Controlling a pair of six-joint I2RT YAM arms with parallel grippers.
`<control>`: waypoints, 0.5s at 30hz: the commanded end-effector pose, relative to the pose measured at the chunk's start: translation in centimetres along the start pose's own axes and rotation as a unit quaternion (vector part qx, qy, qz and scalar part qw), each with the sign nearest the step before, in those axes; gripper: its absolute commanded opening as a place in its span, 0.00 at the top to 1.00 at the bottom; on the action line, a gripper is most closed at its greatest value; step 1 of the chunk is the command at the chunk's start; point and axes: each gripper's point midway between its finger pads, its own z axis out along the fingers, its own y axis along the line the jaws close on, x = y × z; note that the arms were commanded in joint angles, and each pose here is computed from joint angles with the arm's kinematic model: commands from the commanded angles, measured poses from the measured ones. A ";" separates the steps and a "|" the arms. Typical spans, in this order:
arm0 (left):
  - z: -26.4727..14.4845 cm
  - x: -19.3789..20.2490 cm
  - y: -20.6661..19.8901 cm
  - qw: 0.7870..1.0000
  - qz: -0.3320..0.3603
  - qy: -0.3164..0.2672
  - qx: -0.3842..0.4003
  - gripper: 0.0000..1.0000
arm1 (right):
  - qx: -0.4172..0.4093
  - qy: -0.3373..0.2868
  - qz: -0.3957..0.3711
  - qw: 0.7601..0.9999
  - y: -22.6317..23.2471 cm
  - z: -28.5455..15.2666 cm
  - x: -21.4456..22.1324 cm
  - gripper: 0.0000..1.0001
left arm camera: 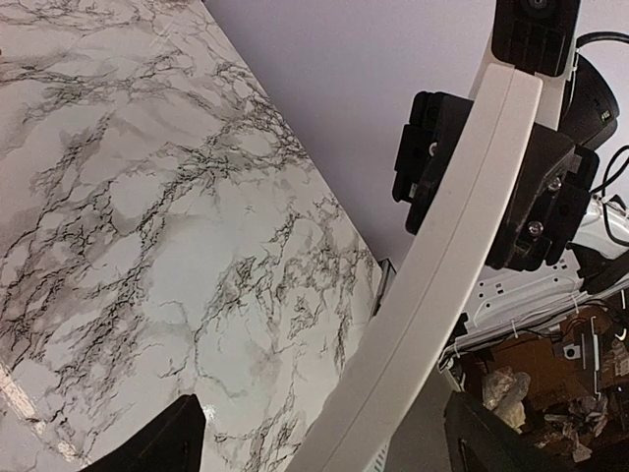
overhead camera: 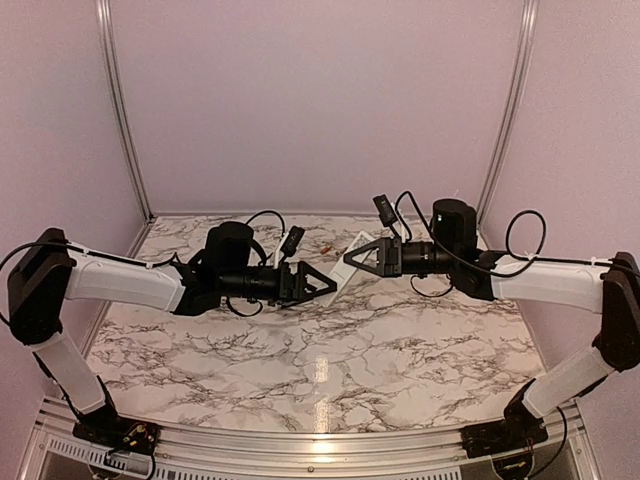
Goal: Load the batteries into the remote control
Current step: Remove the battery cover from the remote control.
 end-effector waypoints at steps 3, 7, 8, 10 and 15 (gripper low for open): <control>1.0 -1.1 -0.2 0.999 -0.041 -0.019 0.018 0.15 | 0.002 -0.016 -0.001 1.000 -0.3 0.0 -0.6 1.00; 1.4 -1.2 0.1 0.998 -0.055 -0.017 0.017 0.22 | 0.004 -0.016 -0.001 1.000 -0.4 0.1 -0.5 1.00; 1.5 -1.1 0.2 0.998 -0.058 -0.016 0.015 0.24 | 0.004 -0.016 -0.002 1.000 -0.4 0.0 -0.5 1.00; 1.6 -0.9 0.6 0.998 -0.062 -0.014 0.011 0.32 | 0.004 -0.018 -0.003 1.000 -0.3 0.0 -0.6 1.00; 1.6 0.2 1.7 0.998 -0.066 -0.002 -0.006 0.51 | 0.001 -0.024 -0.006 1.000 0.0 -0.2 -0.9 1.00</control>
